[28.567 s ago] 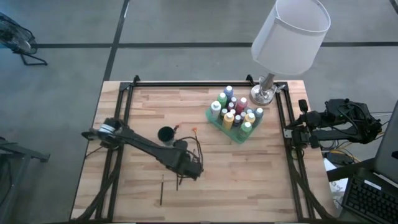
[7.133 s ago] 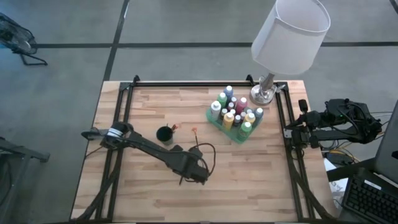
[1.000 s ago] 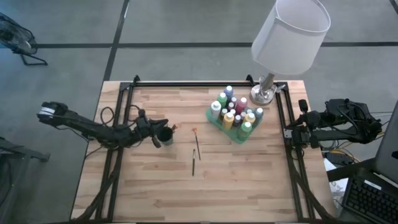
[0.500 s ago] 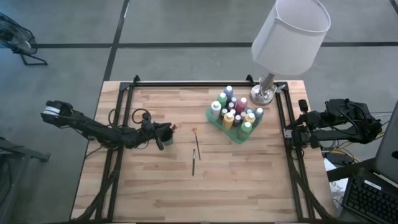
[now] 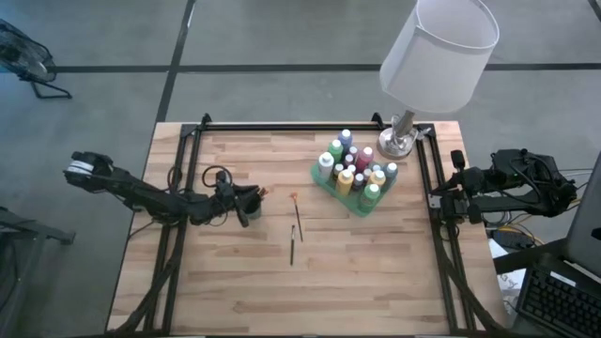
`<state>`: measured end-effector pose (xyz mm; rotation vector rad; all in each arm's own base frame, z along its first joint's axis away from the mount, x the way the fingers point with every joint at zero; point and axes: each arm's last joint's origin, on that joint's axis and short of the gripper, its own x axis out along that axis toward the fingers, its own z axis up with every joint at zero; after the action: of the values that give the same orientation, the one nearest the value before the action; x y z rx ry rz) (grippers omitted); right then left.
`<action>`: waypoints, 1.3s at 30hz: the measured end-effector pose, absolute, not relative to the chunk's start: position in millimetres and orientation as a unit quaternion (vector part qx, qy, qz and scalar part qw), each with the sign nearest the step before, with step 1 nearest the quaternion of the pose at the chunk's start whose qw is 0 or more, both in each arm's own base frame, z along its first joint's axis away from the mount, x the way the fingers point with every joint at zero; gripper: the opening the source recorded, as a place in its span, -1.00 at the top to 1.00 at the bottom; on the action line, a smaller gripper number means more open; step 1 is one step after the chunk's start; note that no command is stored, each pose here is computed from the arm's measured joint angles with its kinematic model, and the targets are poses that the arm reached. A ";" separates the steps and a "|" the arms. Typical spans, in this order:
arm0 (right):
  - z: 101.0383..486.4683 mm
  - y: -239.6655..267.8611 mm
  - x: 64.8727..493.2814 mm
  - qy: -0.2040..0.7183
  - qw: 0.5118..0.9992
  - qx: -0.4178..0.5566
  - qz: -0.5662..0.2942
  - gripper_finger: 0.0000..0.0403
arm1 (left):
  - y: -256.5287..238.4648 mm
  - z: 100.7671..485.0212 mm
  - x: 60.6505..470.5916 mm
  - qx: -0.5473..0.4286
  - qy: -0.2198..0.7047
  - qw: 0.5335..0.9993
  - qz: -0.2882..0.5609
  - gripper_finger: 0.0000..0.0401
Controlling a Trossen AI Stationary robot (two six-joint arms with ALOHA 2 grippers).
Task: Pick & Place Paint Supplies
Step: Put the silver paint brush into the green cup
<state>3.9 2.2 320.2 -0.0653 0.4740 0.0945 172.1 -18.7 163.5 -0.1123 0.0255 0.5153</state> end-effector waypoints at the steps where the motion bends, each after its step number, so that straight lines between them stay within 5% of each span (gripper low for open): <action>1: 320.2 2.2 3.9 0.235 0.970 -0.032 0.046 0.96 | -18.7 163.5 172.1 -0.059 0.012 0.965 0.255 0.73; 8: 320.2 2.2 3.9 0.235 0.970 -0.032 0.047 0.96 | -19.7 176.5 176.3 -0.125 -0.027 0.960 0.250 0.44; 12: 320.2 2.2 3.9 0.235 0.970 -0.032 0.047 0.96 | -24.4 203.9 189.8 -0.072 -0.037 0.973 0.215 0.39; 23: 320.2 2.2 3.9 0.235 0.970 -0.032 0.047 0.96 | -43.4 297.2 251.9 0.066 0.252 0.948 0.182 0.73; 31: 320.1 2.2 3.9 0.235 0.970 -0.032 0.047 0.96 | -59.5 332.8 320.5 -0.014 0.251 0.945 0.210 0.87; 39: 320.2 2.2 3.9 0.234 0.970 -0.032 0.046 0.96 | -72.7 323.0 375.5 -0.114 0.290 0.914 0.259 0.82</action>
<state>3.9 2.2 320.2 -0.0653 0.4736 0.0939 375.5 -72.7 323.0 -0.2344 0.5967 0.5341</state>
